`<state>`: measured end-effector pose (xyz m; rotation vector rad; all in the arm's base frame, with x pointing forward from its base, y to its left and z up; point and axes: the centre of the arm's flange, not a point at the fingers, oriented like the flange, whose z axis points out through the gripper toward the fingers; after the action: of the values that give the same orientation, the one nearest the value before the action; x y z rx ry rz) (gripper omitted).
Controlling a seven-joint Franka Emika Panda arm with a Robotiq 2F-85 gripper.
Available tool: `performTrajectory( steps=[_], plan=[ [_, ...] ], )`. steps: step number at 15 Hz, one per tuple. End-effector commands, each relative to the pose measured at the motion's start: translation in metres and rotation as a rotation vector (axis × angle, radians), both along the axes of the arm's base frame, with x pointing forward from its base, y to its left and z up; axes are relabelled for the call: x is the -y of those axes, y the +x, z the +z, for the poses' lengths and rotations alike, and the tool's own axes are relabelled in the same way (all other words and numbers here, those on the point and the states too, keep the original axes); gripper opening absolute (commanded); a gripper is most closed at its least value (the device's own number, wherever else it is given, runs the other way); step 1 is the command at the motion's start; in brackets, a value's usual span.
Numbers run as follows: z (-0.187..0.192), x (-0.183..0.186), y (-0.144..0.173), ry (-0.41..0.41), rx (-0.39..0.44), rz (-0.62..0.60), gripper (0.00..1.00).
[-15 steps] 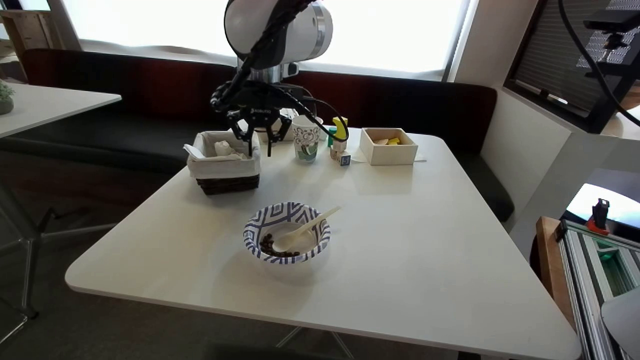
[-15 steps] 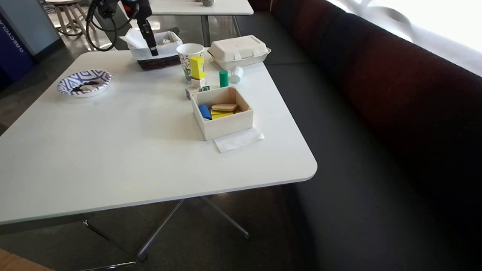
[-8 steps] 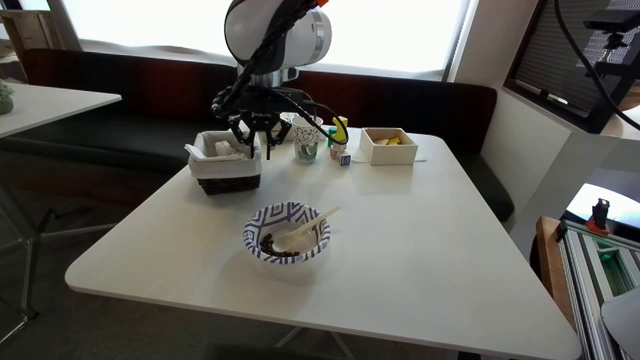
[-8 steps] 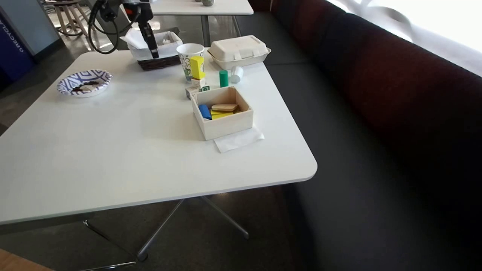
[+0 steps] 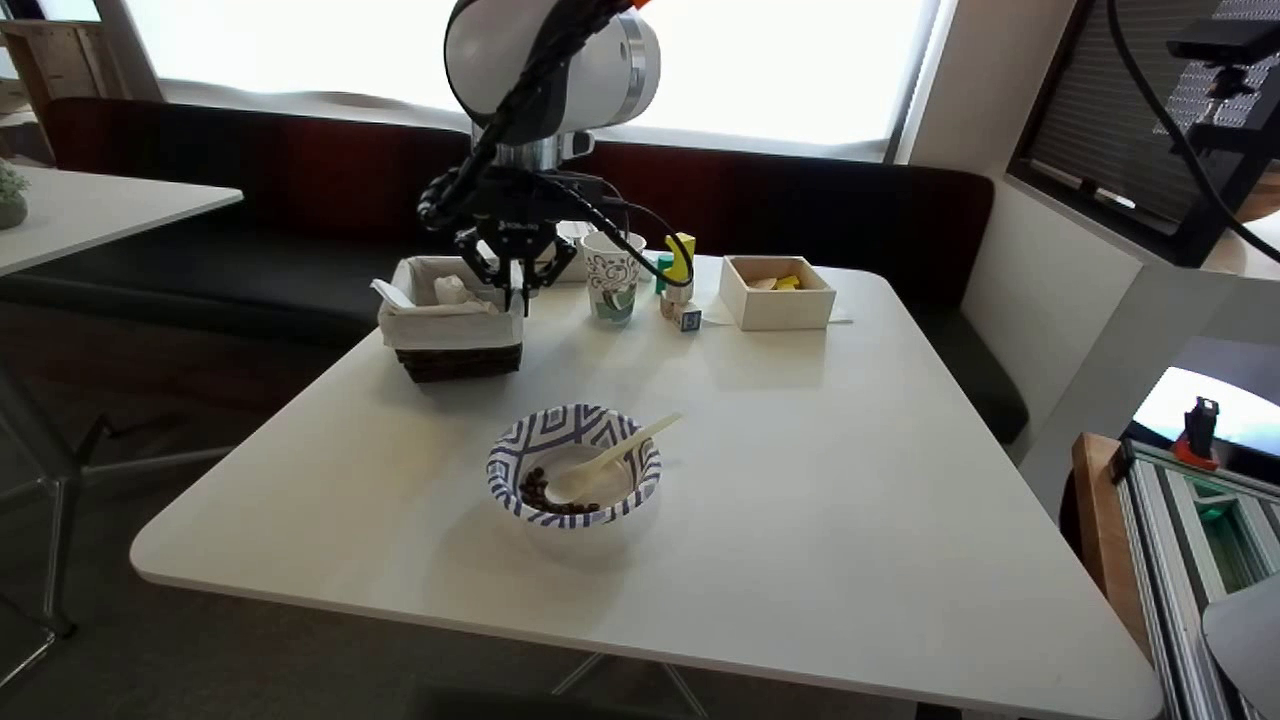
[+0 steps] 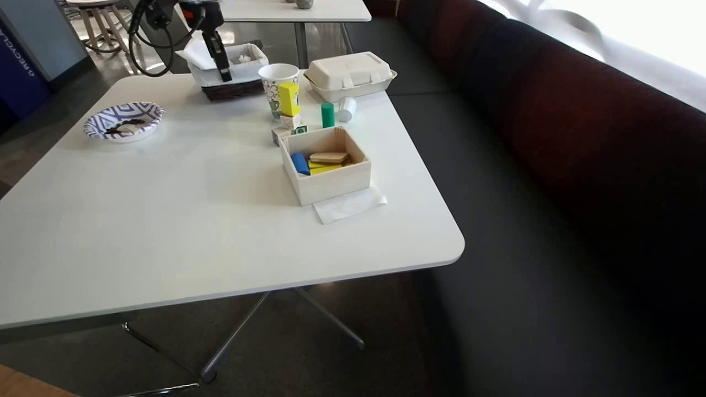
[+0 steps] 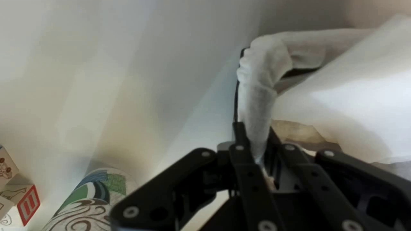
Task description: Move the bowl on the table
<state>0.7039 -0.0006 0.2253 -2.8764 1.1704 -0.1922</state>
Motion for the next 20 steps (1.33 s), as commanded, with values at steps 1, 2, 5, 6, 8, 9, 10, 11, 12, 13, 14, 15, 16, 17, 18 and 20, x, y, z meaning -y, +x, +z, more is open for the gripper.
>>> performTrajectory(
  steps=[1,2,5,6,8,9,10,11,12,13,14,15,16,17,18,20],
  plan=[
    [0.027,-0.008,-0.008,0.023,-0.017,-0.018,0.04],
    [0.034,-0.009,-0.011,0.027,-0.018,-0.013,0.04],
    [0.061,-0.009,-0.030,0.043,-0.054,0.027,0.04],
    [0.071,-0.006,-0.040,0.050,-0.065,0.037,0.04],
    [0.089,0.001,-0.060,0.077,-0.080,0.098,0.04],
    [0.096,0.004,-0.070,0.082,-0.083,0.137,0.04],
    [0.102,0.008,-0.080,0.080,-0.083,0.180,0.04],
    [0.108,0.013,-0.090,0.083,-0.092,0.222,0.04],
    [0.114,0.019,-0.102,0.084,-0.091,0.264,0.04],
    [0.119,0.024,-0.112,0.097,-0.094,0.304,0.04],
    [0.122,0.031,-0.123,0.101,-0.088,0.355,0.04],
    [0.125,0.038,-0.133,0.098,-0.095,0.395,0.04],
    [0.126,0.044,-0.141,0.090,-0.097,0.431,0.04],
    [0.128,0.051,-0.149,0.083,-0.105,0.470,0.04],
    [0.129,0.057,-0.156,0.075,-0.111,0.501,0.04],
    [0.129,0.071,-0.167,0.045,-0.126,0.549,0.04]
  ],
)
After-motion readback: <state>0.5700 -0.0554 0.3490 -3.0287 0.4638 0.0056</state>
